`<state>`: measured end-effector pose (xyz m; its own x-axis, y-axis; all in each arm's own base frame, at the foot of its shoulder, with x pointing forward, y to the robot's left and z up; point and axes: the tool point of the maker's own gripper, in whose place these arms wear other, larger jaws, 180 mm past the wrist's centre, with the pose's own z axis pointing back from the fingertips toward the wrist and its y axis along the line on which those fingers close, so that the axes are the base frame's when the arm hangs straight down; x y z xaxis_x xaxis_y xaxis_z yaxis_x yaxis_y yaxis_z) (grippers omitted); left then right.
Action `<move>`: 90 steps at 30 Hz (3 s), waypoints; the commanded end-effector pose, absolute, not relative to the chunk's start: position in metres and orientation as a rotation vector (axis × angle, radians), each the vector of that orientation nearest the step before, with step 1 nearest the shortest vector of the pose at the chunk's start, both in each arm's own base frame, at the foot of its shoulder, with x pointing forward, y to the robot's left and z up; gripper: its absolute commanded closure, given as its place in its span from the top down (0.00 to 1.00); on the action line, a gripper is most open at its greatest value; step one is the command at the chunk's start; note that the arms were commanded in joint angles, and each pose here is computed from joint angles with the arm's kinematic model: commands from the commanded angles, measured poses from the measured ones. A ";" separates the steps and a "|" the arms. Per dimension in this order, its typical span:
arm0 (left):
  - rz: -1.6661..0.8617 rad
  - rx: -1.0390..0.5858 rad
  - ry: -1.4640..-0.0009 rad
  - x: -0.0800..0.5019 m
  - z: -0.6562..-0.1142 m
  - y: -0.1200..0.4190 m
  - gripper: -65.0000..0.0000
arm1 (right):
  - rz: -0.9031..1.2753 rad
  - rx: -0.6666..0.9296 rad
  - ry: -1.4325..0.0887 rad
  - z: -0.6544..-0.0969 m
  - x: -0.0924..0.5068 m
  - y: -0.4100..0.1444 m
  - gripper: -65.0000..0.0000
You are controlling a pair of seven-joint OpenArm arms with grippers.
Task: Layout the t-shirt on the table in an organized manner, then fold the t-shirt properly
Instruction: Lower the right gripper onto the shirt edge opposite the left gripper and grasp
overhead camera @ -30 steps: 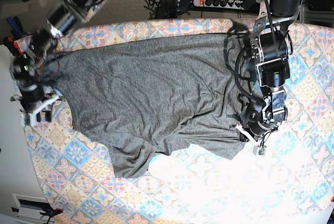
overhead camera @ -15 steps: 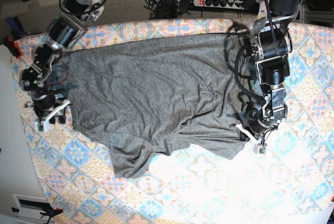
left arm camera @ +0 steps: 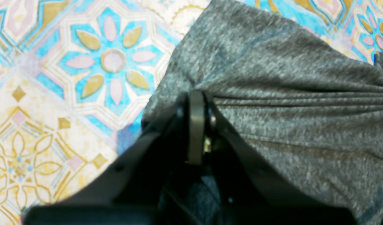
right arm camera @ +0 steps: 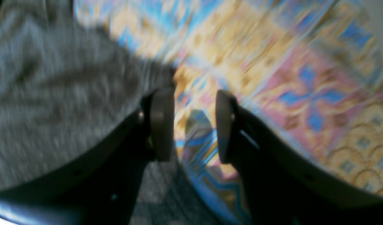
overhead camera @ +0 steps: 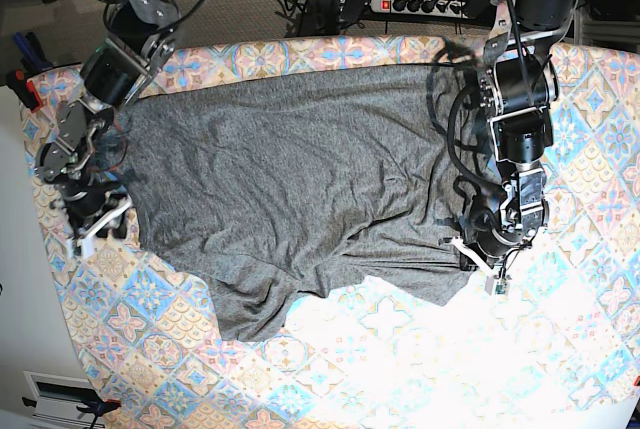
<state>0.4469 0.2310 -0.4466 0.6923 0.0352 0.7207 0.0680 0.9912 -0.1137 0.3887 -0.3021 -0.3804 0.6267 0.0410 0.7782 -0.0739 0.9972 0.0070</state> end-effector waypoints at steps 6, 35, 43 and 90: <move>-0.060 -0.097 -0.650 0.421 -0.473 0.232 0.00 | 0.227 0.015 -0.953 -0.348 0.418 -0.285 0.33; -0.063 -0.094 -0.604 0.414 -0.477 0.232 0.00 | 0.126 0.197 -1.031 -0.356 0.465 -0.287 0.33; -0.063 -0.094 -0.604 0.414 -0.477 0.232 0.00 | 0.126 0.197 -1.032 -0.356 0.465 -0.287 0.33; -0.061 -0.094 -0.567 0.397 -0.492 0.232 0.00 | 0.289 0.228 -0.914 -0.410 0.447 -0.246 0.33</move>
<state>0.4413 0.2299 -0.4513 0.6950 0.0482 0.7174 0.0597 0.9904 -0.1243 0.4354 -0.2406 -0.4254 0.6066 0.1418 0.7823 -0.3370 0.9371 0.0915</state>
